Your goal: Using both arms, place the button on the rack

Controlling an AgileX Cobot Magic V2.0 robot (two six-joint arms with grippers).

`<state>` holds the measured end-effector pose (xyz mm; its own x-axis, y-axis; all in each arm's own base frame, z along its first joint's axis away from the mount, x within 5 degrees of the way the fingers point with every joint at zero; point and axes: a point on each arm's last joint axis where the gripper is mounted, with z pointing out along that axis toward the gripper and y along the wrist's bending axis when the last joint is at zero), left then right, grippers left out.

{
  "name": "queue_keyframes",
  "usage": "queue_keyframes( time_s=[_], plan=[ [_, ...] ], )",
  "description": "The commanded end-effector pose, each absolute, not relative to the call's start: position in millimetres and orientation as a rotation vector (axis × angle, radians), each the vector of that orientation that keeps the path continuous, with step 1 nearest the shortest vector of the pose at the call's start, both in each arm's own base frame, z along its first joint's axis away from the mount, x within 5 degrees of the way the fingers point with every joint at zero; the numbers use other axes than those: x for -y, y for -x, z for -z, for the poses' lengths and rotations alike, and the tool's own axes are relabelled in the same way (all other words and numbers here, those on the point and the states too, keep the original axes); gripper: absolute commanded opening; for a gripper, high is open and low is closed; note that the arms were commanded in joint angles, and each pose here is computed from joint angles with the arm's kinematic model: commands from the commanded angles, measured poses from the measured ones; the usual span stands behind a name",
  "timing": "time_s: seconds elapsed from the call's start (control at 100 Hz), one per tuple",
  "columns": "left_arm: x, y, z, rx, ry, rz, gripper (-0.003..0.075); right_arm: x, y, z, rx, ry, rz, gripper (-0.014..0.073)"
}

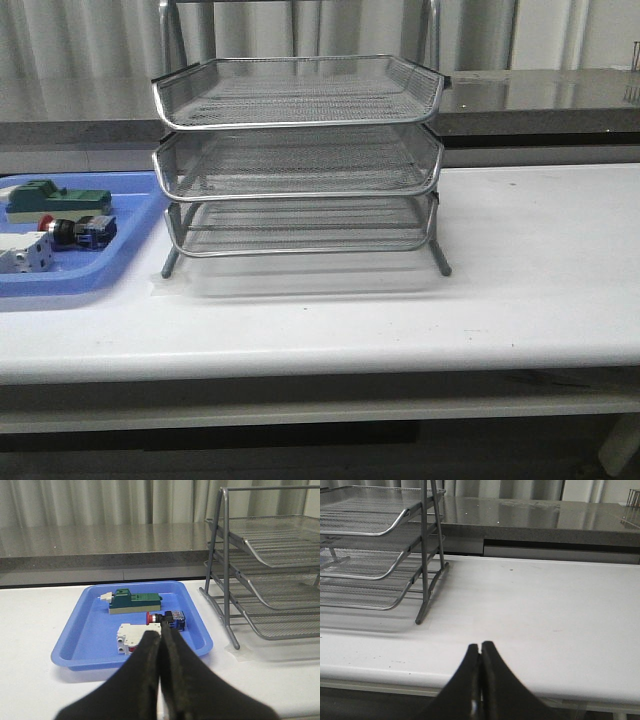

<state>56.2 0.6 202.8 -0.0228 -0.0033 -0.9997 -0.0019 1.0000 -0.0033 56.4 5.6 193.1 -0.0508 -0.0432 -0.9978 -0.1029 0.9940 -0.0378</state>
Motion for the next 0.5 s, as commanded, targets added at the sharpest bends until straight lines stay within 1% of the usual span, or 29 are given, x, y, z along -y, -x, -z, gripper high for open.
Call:
queue_keyframes(
  time_s=[0.0, 0.21, 0.33, 0.4, 0.49],
  plan=[
    [0, -56, -196, -1.53, 0.008, 0.017, -0.002, -5, -54, -210, -1.469, 0.109, -0.042, -0.0071],
    [0, -56, -196, -1.53, 0.008, 0.017, -0.002, -5, -52, -220, -1.399, 0.104, -0.045, -0.0071],
    [0, -56, -196, -1.53, 0.008, 0.017, -0.002, -5, -50, -236, -1.381, 0.069, -0.083, -0.0071],
    [0, -56, -196, -1.53, 0.008, 0.017, -0.002, -5, -49, -249, -1.4, 0.056, -0.101, -0.0071],
    [0, -56, -196, -1.53, 0.008, 0.017, -0.002, -5, -51, -264, -1.47, 0.058, -0.103, -0.0071]
  ],
)
